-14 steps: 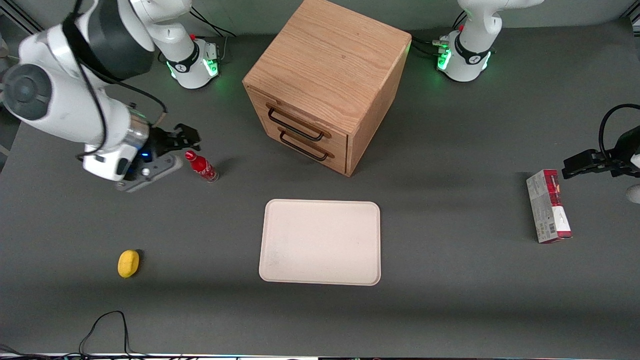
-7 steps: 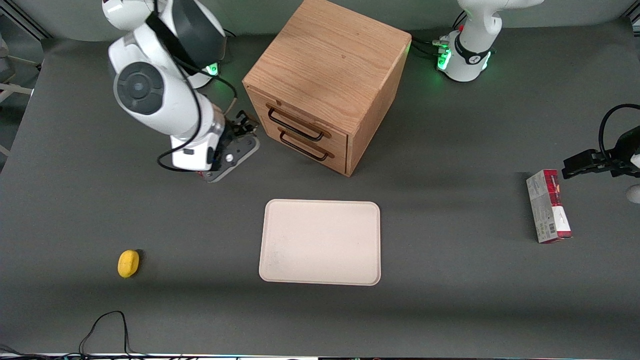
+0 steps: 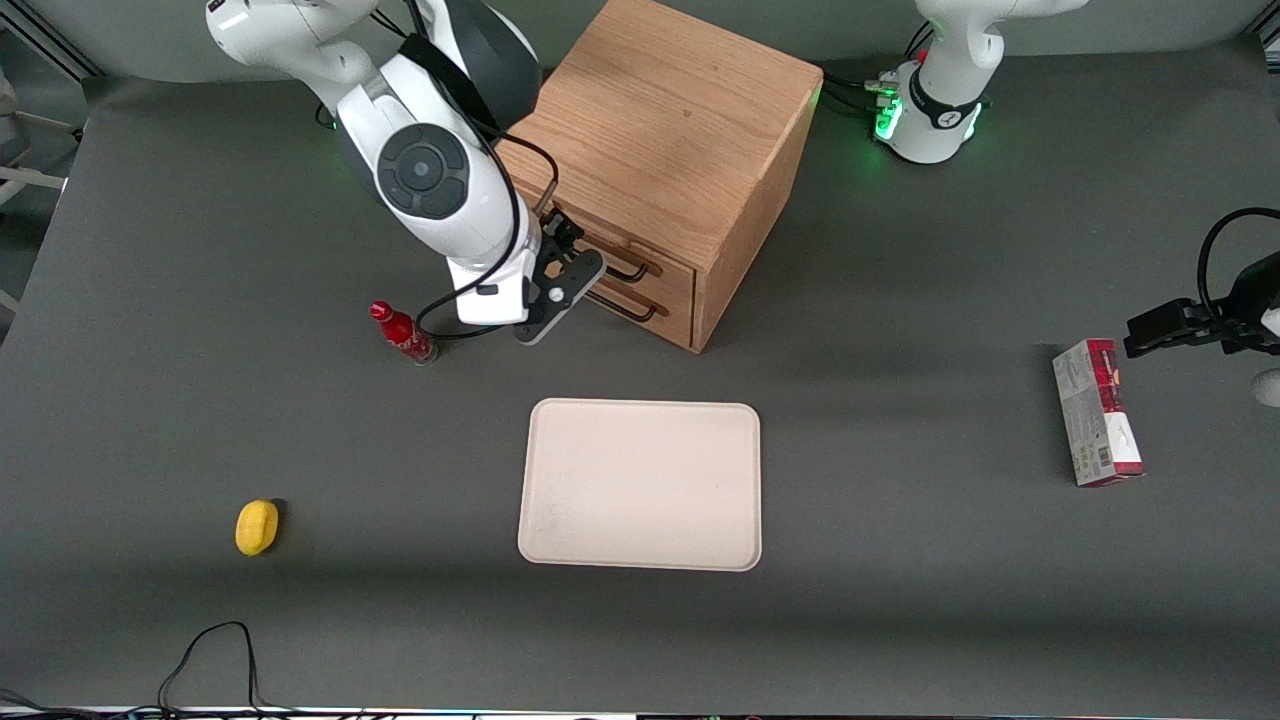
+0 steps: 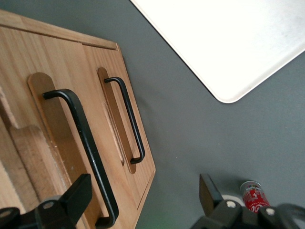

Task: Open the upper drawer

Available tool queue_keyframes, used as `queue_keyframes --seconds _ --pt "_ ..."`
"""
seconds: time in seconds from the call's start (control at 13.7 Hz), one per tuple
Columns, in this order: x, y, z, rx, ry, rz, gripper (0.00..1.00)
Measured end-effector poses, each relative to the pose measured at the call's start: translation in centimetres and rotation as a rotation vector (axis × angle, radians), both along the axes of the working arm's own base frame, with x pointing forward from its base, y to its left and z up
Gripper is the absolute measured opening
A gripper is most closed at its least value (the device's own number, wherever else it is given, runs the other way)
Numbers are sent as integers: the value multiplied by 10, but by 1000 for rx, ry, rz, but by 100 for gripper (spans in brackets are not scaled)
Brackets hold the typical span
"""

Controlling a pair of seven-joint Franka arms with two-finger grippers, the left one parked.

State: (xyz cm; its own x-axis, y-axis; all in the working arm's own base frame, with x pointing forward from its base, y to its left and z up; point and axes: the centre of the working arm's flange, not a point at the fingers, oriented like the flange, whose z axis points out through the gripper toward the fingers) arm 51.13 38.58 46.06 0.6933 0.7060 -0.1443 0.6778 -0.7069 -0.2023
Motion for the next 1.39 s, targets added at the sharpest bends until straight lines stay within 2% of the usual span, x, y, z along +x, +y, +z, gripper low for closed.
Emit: queue_keyframes --seconds 0.44,1.39 --pt "-6 16 -28 -10 36 61 100" --pt "-15 32 -49 -26 65 91 100"
